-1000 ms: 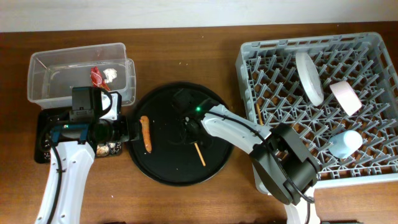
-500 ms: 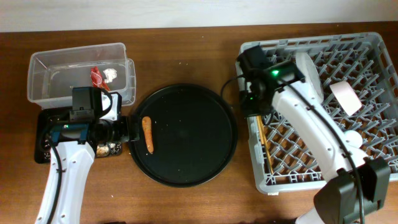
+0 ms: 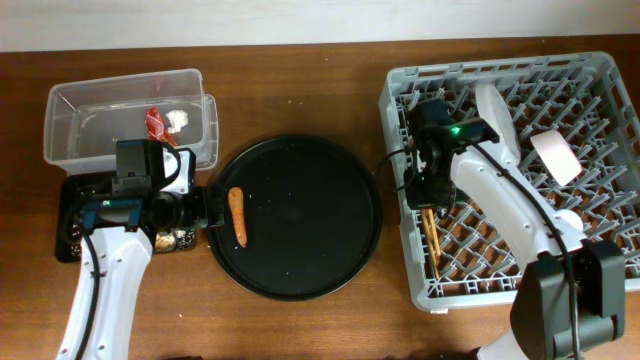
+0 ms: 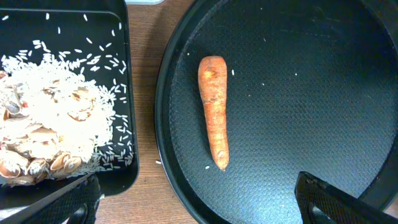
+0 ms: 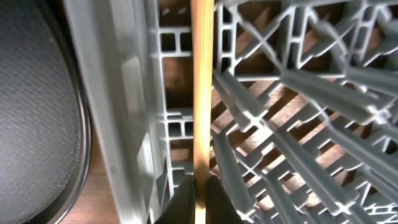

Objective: Sort waste into correct bins and load items into the dishwasher rack
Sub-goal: 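Grasp the second chopstick with the right gripper and place it in the rack, then grasp the carrot on the round tray with the left gripper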

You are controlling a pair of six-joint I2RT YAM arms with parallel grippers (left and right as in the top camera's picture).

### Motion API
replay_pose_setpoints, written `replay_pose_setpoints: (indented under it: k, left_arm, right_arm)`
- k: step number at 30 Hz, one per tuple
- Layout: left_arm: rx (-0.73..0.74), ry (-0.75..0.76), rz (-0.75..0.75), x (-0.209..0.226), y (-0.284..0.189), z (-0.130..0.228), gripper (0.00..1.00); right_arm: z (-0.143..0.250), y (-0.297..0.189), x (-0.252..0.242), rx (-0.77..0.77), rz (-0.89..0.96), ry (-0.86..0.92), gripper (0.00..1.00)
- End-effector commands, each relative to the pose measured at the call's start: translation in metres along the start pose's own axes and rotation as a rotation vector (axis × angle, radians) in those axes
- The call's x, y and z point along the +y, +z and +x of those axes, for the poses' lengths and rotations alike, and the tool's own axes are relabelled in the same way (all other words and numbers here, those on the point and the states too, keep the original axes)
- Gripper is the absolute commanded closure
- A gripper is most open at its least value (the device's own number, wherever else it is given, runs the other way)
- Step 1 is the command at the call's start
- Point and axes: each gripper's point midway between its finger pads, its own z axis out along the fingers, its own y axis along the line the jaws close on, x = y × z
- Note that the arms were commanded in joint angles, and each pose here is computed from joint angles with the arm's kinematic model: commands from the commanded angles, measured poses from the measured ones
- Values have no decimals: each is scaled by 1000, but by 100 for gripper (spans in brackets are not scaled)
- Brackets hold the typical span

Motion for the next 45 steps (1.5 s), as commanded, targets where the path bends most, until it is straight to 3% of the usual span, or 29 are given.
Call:
replay_pose_setpoints:
  k: [1,8,11,15,18,22,27,33,36,39,42,45]
  left_arm:
    - [-14,-7,-7,1,-4,-2,1]
    - [-14,-7,-7,1,-4,-2,1]
    - [-14,-7,-5,1,-4,-2,1]
    - [-27,-4,47,-8,-4,-5,1]
    - [-33,24,58,-16,4,-11,1]
    - [36,107,31,-32,50,-12,1]
    - [137,153,15,-42,115,-1,1]
    - [253,144,-2,-33,154,24,2]
    - [279,140,-5,-32,155,30,21]
    - [285,140,-7,-31,155,31,47]
    - [291,139,-8,-31,154,33,60]
    - [310,137,-11,-30,153,37,65]
  right_arm:
    - [3,5,2,-3,-15,-8,81]
    - [-9,2,4,-54,-26,-5,73]
    - [-21,-38,2,-181,-53,11,66]
    - [-19,-111,-33,-378,-159,139,45]
    - [7,-117,-89,-344,-131,299,18]
    - [27,-96,-97,-241,-153,324,17]
    - [25,-90,-97,-224,-153,325,17]
    - [24,-90,-97,-226,-153,325,17]
    - [24,-90,-97,-226,-153,325,17]
    - [24,-90,-97,-226,-153,325,17]
    - [24,-90,-97,-226,-153,325,17]
    - [24,-90,-97,-227,-153,325,17]
